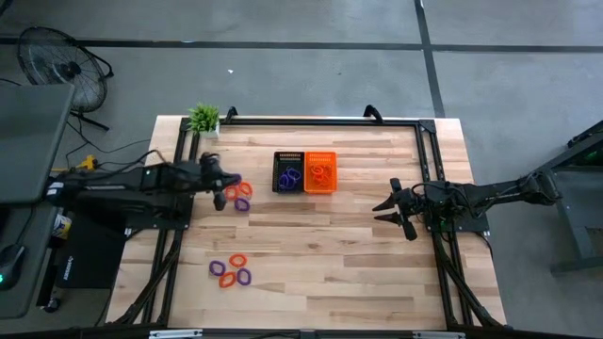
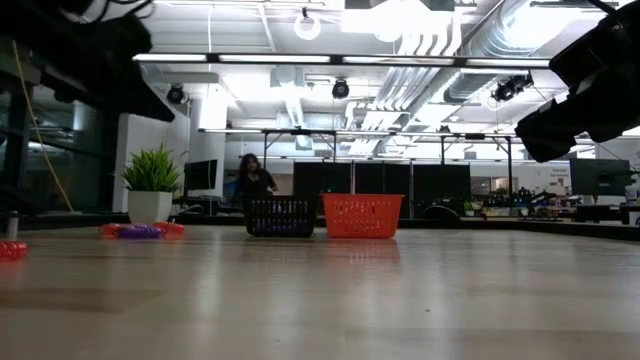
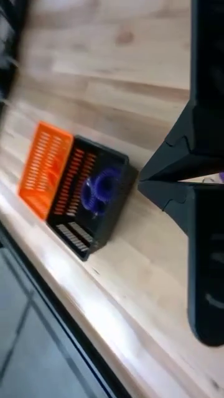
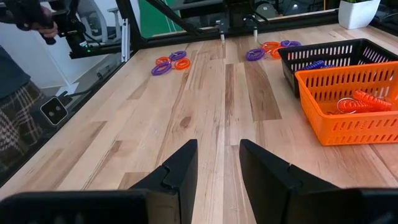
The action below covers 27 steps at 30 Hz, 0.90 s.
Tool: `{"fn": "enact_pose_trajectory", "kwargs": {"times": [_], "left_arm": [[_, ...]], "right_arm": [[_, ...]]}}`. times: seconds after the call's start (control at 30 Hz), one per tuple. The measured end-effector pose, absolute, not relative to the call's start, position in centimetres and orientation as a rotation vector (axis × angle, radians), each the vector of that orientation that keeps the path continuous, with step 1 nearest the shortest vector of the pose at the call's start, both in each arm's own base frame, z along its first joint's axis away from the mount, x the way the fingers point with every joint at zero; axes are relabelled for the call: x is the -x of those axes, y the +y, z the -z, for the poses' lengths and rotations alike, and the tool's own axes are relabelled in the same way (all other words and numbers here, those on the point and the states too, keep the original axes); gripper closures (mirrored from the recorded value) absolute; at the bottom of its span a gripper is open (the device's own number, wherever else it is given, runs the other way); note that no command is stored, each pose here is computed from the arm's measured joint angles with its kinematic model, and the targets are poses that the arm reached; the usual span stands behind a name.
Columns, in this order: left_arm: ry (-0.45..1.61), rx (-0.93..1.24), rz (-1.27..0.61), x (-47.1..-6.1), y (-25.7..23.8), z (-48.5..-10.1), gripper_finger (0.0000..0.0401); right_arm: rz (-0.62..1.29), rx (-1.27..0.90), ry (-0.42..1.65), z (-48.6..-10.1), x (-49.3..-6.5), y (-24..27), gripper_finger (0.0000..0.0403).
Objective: Sort spring keychains into baskets
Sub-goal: Put the purple spring keychain into the black basket
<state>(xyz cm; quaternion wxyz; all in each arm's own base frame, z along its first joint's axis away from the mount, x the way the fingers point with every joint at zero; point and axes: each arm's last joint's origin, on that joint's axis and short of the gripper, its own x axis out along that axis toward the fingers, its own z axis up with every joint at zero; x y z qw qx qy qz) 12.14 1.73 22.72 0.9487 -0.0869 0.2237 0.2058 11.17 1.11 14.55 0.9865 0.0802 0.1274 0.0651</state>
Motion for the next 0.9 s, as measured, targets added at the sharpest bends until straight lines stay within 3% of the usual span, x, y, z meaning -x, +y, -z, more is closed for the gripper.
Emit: {"fn": "enact_pose_trajectory", "kwargs": {"times": [0.17,0.47,0.9], "left_arm": [[0.583,0.182,-0.476,-14.5,2.6,-24.1,0.04],[0.845,0.461,-0.62,-16.0,7.1,-24.2,0.0392],[1.153,0.603,-0.675,-16.7,10.9,-21.4,0.0239]], "right_arm": [[-0.131,-0.161,0.256,-14.6,-11.2,1.1,0.0289],[-0.131,-0.161,0.257,-14.5,-11.2,1.1,0.0289],[-0.131,-0.161,0.256,-14.5,-11.2,1.1,0.0289]]}}
